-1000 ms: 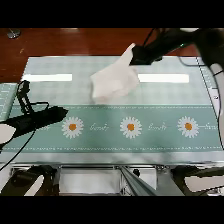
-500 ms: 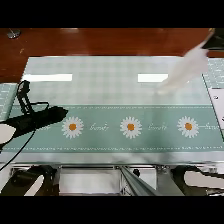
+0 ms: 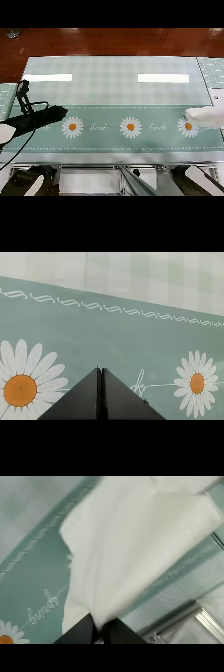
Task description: Fold the shirts.
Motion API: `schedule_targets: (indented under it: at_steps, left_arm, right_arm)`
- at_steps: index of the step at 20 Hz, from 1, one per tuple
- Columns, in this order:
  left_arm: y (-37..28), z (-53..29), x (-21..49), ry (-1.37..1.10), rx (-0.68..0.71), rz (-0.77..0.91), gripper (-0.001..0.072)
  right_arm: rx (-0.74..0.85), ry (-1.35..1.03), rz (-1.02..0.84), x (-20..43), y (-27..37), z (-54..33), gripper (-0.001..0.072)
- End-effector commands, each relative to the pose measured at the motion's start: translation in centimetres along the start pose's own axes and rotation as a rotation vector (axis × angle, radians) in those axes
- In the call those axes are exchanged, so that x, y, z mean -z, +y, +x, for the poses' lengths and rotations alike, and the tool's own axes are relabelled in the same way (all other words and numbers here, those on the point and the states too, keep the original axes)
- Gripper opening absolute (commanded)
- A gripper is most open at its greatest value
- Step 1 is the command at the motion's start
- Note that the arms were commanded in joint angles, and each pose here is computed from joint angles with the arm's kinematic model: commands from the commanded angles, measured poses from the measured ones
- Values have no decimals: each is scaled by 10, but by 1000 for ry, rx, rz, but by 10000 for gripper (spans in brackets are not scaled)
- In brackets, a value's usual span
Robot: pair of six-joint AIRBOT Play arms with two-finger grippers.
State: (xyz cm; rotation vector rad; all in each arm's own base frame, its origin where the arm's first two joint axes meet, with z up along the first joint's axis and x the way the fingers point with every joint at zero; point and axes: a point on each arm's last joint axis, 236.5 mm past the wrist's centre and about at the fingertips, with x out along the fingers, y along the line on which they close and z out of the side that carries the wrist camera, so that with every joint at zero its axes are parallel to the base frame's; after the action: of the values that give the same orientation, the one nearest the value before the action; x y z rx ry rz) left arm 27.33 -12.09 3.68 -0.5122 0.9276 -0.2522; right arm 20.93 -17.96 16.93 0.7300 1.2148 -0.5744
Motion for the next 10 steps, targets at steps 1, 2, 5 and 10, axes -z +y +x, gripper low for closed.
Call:
schedule_targets:
  at_steps: [1, 2, 5, 10]
  left_arm:
    - [-1, 0, -3, -13, 2, 1, 31]
    - [0, 0, -3, -13, 2, 0, 31]
    - [0, 0, -3, -14, 1, 2, 31]
    - [-1, -16, -56, -112, -22, 77, 30]
  right_arm:
    - [183, 60, 269, 60, -83, 16, 21]
    - [209, 69, 350, 75, -93, 25, 89]
    - [179, 17, 415, 65, -96, 41, 632]
    - [-291, -278, 204, -55, 21, -1, 117]
